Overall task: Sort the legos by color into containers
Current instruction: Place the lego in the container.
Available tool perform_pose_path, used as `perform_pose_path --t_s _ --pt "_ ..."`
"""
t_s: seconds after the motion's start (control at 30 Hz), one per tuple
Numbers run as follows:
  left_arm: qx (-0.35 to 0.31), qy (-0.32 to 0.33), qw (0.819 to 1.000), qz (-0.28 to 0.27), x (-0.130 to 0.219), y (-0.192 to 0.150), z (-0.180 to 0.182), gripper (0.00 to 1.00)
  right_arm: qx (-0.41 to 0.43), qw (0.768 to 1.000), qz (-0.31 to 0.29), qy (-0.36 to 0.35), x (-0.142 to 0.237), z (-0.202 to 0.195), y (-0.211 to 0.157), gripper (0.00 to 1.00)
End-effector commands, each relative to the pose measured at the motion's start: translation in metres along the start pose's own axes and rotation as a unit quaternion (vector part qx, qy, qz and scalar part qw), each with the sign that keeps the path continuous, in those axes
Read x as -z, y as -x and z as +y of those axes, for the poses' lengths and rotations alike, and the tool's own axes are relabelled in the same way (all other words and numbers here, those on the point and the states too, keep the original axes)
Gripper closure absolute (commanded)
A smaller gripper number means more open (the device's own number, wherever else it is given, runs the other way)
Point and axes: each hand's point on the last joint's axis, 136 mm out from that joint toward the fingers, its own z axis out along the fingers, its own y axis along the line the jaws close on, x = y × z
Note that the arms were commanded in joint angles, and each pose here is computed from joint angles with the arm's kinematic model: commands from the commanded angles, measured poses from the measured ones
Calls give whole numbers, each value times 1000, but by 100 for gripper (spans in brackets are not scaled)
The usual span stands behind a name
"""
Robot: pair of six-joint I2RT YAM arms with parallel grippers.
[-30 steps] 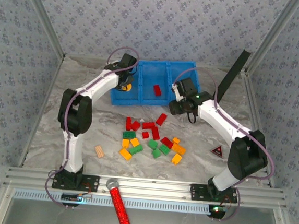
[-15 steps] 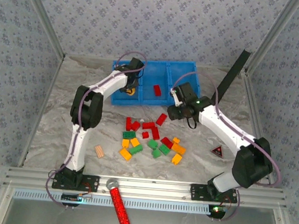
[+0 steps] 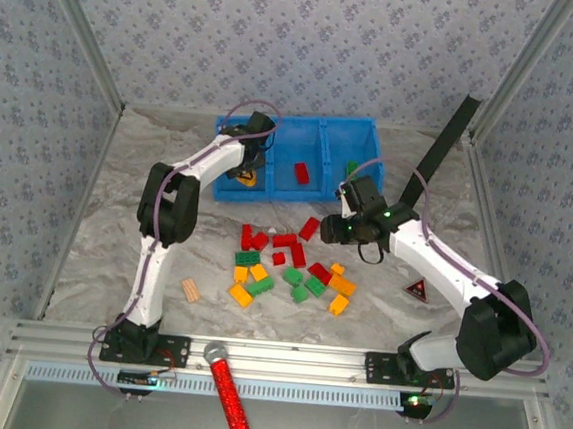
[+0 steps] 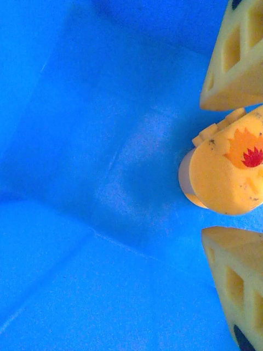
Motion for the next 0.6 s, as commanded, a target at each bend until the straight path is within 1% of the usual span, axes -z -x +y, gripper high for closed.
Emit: perform_pose_path --t_s 0.0,0.13,0.3,0.57 --pt "-14 3 1000 2 4 -1 0 42 -59 998 -10 26 -8 7 6 46" --pt "-11 -13 1000 -14 19 11 -5 41 -98 995 -2 25 -23 5 9 46" --pt "-20 -31 998 -53 50 36 -10 39 -155 988 -1 26 -42 6 14 45" --pt "-30 -65 992 -106 102 70 -14 36 -181 983 24 17 -79 7 12 43"
